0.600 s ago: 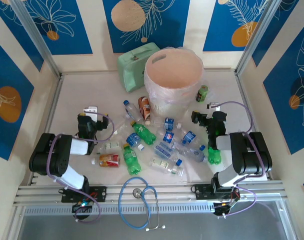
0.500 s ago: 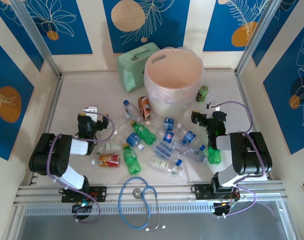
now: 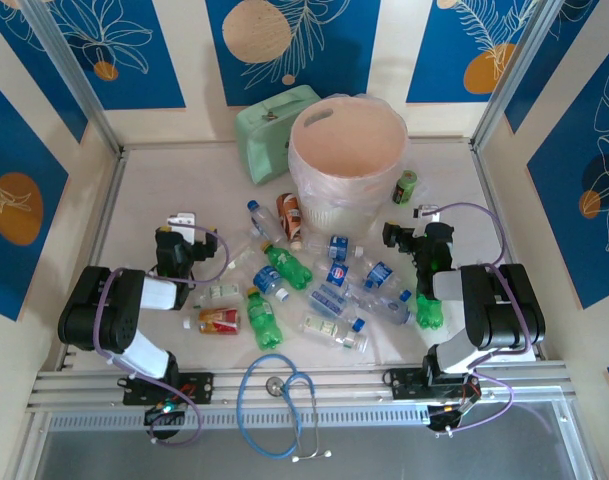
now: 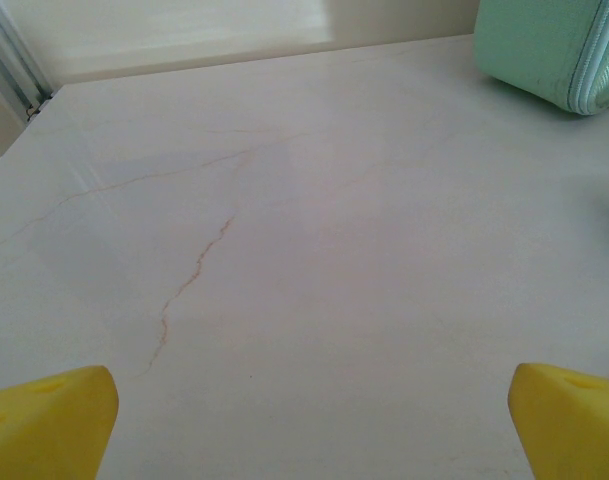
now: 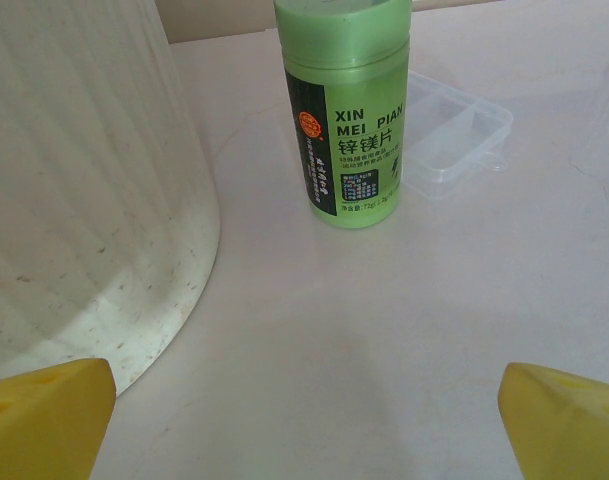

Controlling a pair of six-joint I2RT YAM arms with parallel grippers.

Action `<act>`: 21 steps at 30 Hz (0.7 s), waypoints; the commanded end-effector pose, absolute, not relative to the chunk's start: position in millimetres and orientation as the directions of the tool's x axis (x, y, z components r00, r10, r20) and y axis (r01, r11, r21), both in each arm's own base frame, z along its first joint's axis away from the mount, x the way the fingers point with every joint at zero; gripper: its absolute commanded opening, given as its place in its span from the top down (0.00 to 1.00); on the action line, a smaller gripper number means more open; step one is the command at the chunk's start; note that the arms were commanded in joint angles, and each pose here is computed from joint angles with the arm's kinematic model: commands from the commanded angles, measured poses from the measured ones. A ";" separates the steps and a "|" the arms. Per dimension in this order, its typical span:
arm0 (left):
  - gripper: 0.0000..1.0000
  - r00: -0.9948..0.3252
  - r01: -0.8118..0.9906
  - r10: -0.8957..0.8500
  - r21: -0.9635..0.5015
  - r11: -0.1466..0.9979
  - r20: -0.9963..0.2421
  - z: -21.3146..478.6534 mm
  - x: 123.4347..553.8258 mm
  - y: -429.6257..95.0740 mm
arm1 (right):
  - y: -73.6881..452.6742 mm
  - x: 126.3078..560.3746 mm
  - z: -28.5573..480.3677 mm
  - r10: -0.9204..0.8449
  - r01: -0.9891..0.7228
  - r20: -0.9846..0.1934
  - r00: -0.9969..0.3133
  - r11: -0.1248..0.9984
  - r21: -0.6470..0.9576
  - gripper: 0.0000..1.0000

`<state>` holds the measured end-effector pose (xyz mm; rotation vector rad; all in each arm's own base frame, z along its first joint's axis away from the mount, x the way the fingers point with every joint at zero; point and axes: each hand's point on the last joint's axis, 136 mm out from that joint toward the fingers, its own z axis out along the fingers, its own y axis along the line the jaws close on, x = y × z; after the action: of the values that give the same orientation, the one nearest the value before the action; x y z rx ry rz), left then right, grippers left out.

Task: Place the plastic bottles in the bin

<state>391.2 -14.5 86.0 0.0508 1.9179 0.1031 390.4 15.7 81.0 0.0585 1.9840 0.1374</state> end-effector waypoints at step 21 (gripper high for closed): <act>0.00 -0.368 -0.084 0.089 0.128 0.988 -0.926 124.7 395.4 -3.6 | -26.0 389.9 152.9 0.248 0.314 -0.863 -0.441 0.943 0.110 0.01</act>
<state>390.2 -11.0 89.5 0.0399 1.9480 0.1286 392.1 5.1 90.0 0.1574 2.0667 0.0554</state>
